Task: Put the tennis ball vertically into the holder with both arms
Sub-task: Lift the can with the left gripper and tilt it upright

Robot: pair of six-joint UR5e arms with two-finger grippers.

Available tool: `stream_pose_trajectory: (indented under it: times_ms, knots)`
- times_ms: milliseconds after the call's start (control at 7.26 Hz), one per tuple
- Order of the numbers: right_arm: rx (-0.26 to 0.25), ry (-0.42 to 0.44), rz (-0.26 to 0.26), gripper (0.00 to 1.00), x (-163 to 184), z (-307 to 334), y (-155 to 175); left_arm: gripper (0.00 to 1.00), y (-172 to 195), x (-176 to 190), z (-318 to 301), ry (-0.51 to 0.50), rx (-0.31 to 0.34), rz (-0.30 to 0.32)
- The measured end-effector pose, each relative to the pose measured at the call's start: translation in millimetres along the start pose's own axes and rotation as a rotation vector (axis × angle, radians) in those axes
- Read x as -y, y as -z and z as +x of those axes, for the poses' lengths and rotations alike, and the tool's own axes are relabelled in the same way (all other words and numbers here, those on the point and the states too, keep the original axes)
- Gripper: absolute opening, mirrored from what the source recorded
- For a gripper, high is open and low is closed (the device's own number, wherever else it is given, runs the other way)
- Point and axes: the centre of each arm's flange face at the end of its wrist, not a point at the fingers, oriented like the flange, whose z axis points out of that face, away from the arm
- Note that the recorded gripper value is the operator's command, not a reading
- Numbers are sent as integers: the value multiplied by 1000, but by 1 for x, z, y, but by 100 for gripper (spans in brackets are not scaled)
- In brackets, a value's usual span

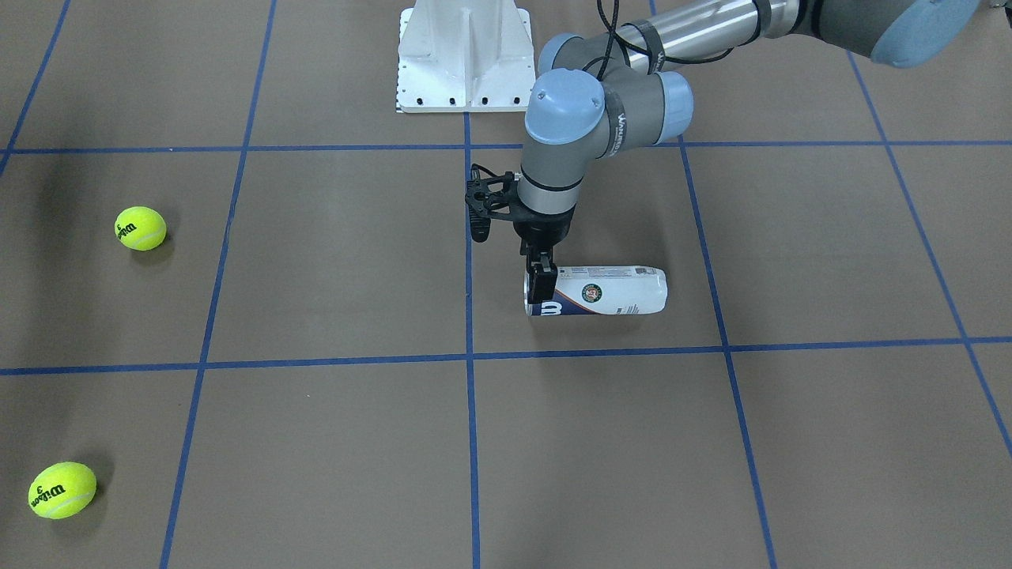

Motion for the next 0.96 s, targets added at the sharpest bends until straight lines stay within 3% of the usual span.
stream_pose_trajectory:
  times_ms: [964]
  knots:
    - [-1, -4, -4, 100, -1, 2, -1, 94, -28, -3, 1, -47, 20, -57]
